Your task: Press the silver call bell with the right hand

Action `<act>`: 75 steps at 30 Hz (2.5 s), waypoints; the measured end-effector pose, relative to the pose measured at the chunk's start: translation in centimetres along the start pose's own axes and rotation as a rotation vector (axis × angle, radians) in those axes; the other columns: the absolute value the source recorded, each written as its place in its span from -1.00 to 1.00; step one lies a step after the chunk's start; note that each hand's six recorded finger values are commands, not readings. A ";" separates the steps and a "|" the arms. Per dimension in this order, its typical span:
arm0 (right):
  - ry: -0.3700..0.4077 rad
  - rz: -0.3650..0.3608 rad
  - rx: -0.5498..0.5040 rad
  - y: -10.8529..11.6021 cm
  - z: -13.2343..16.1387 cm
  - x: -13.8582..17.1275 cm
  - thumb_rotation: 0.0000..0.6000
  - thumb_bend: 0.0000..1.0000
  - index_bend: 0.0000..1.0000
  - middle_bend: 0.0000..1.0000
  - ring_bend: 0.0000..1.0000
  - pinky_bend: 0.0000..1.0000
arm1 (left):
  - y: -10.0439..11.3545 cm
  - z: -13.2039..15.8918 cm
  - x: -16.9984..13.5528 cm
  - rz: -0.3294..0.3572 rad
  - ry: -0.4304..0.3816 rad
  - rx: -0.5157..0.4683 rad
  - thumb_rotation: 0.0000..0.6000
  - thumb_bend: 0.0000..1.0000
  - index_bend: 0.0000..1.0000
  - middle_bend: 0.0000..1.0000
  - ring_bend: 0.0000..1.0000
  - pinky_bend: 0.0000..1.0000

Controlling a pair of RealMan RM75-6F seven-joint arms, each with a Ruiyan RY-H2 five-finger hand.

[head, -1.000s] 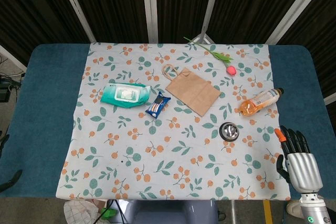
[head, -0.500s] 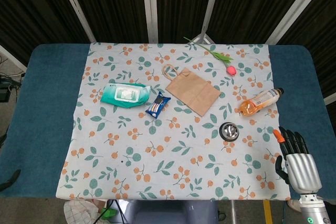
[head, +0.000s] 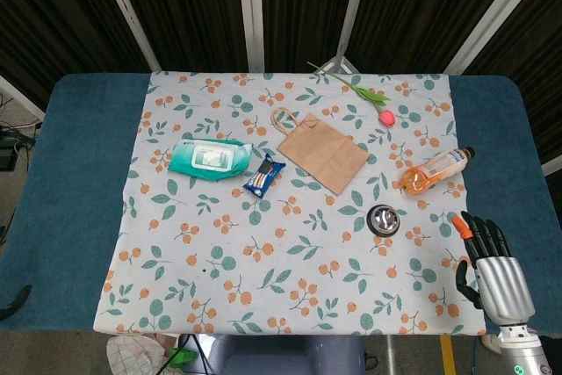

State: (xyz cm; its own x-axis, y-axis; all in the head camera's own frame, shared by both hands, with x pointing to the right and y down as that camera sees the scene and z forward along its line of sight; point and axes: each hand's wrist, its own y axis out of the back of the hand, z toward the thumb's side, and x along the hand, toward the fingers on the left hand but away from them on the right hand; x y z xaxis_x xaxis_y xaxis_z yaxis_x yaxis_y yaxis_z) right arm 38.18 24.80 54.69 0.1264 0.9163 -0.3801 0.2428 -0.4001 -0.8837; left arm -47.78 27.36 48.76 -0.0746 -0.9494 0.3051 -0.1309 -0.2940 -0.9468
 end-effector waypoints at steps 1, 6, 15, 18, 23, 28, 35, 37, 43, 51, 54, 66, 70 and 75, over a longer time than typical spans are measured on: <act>0.005 0.009 -0.009 -0.2 0.1 -0.2 1.00 0.57 -0.92 -1.00 -1.00 -1.00 | 0.0 0.0 0.0 0.002 -0.001 0.001 1.00 -0.33 -0.89 -1.00 -1.00 -0.80; 0.049 0.030 -0.020 -0.8 1.1 -2.3 1.00 0.57 -0.90 -1.00 -1.00 -1.00 | 0.1 -0.2 0.0 0.004 0.003 0.001 1.00 -0.33 -0.89 -1.00 -1.00 -0.80; 0.147 -0.022 0.013 -2.8 5.5 -7.3 1.00 0.57 -0.90 -1.00 -1.00 -1.00 | -0.2 0.1 0.2 0.002 0.005 0.023 1.00 -0.33 -0.89 -1.00 -1.00 -0.80; 0.156 0.004 0.005 -3.8 6.6 -8.9 1.00 0.57 -0.90 -1.00 -1.00 -1.00 | -0.3 0.1 0.2 0.000 0.009 0.026 1.00 -0.33 -0.89 -1.00 -1.00 -0.80; 0.173 0.066 0.032 -6.1 7.7 -11.2 1.00 0.57 -0.90 -1.00 -1.00 -1.00 | -0.4 0.1 0.3 -0.001 0.010 0.032 1.00 -0.33 -0.89 -1.00 -1.00 -0.80; 0.174 0.110 0.057 -8.9 8.0 -12.7 1.00 0.57 -0.90 -1.00 -1.00 -1.00 | -0.5 0.0 0.5 -0.003 0.018 0.036 1.00 -0.33 -0.89 -1.00 -1.00 -0.80; 0.165 0.145 0.043 -11.2 7.3 -14.1 1.00 0.57 -0.90 -1.00 -1.00 -1.00 | -0.9 0.2 0.7 -0.014 0.019 0.057 1.00 -0.33 -0.89 -1.00 -1.00 -0.80; 0.161 0.154 0.033 -11.8 6.9 -14.4 1.00 0.57 -0.90 -1.00 -1.00 -1.00 | -1.0 0.3 0.8 -0.015 0.020 0.063 1.00 -0.33 -0.89 -1.00 -1.00 -0.80; 0.157 0.188 0.031 -13.5 6.0 -14.7 1.00 0.57 -0.90 -1.00 -1.00 -1.00 | -1.3 0.5 1.1 -0.018 0.028 0.073 1.00 -0.33 -0.89 -1.00 -1.00 -0.80; 0.150 0.252 0.050 -16.0 5.5 -14.8 1.00 0.57 -0.90 -1.00 -1.00 -1.00 | -1.5 0.5 1.2 -0.017 0.032 0.082 1.00 -0.33 -0.89 -1.00 -1.00 -0.80; 0.143 0.263 0.054 -16.6 5.2 -14.9 1.00 0.57 -0.90 -1.00 -1.00 -1.00 | -1.6 0.6 1.2 -0.028 0.027 0.074 1.00 -0.33 -0.89 -1.00 -1.00 -0.80; 0.149 0.298 0.052 -18.0 5.2 -14.9 1.00 0.57 -0.90 -1.00 -1.00 -1.00 | -1.5 0.6 1.0 -0.036 0.023 0.067 1.00 -0.33 -0.89 -1.00 -1.00 -0.80; 0.153 0.268 0.028 -17.2 5.4 -15.1 1.00 0.57 -0.90 -1.00 -1.00 -1.00 | -1.5 0.5 1.0 -0.035 0.026 0.064 1.00 -0.33 -0.89 -1.00 -1.00 -0.80; 0.171 0.192 -0.022 -14.4 6.1 -15.4 1.00 0.57 -0.90 -1.00 -1.00 -1.00 | -1.3 0.4 0.9 -0.033 0.022 0.058 1.00 -0.33 -0.89 -1.00 -1.00 -0.80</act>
State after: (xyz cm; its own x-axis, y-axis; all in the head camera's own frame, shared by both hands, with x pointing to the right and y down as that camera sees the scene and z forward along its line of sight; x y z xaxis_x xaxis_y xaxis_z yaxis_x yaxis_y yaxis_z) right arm 26.91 16.60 71.55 0.3321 0.8077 -0.4872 0.2189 -0.5684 -0.7931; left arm -47.26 26.83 50.23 -0.0933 -0.9365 0.3379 -0.0763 -0.3316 -0.9403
